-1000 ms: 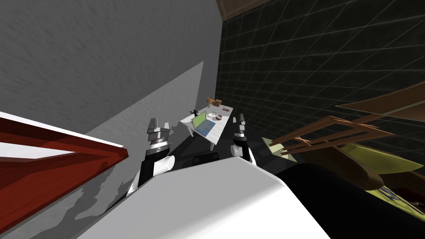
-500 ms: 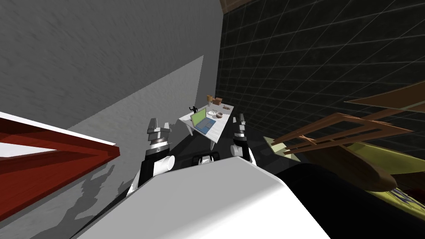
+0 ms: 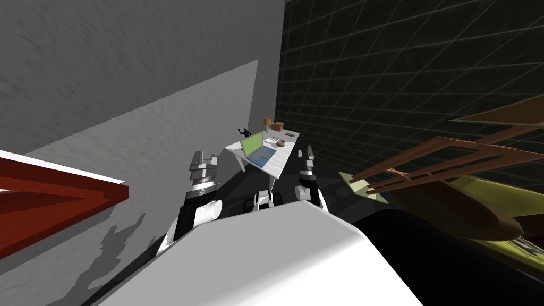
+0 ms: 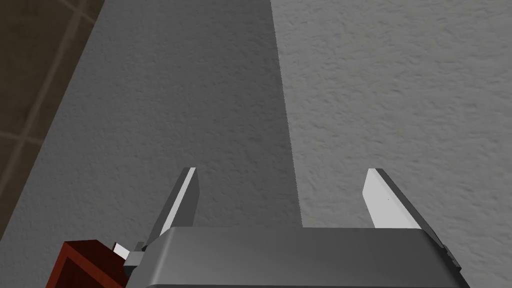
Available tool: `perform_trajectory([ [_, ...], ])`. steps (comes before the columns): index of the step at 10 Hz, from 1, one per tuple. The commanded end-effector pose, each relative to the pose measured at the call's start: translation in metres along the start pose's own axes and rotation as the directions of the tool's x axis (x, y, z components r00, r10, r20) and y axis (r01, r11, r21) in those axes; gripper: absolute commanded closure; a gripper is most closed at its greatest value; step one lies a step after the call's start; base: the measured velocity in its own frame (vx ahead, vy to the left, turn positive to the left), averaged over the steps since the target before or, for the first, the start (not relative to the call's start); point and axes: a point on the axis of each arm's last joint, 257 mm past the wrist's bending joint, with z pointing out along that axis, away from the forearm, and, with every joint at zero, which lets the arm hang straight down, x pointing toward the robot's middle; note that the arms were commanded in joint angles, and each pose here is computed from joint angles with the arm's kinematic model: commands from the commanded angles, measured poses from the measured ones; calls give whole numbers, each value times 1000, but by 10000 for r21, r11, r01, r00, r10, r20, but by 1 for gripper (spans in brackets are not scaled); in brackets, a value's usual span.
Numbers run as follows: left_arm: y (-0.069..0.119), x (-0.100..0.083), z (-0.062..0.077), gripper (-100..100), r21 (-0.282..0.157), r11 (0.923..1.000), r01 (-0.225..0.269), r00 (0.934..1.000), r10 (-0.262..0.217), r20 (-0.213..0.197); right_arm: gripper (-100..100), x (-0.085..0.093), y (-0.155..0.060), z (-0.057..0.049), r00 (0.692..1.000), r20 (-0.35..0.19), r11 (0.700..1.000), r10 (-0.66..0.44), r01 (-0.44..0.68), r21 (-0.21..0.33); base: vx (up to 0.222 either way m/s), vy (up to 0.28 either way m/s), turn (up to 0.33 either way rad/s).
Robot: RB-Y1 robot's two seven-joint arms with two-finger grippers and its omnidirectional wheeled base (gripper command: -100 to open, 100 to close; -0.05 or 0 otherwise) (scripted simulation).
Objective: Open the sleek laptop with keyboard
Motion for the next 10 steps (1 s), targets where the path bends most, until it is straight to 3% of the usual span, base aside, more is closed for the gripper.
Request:
perform_trajectory([
  [1,6,7,-1,-100,-338,9993,-129,9981,108,-599,0,0,0,0,10000,0,10000,0,0,1,-10,27,-113],
  [6,26,17,-7,-100,-1422,9898,-117,9888,-97,-1486,0,0,0,0,10000,0,10000,-1,1,1,-4,46,-172],
  [10,45,20,-16,-100,-2488,9685,18,9822,-486,-1817,0,0,0,0,10000,-1,10000,-1,1,1,-12,65,-218],
])
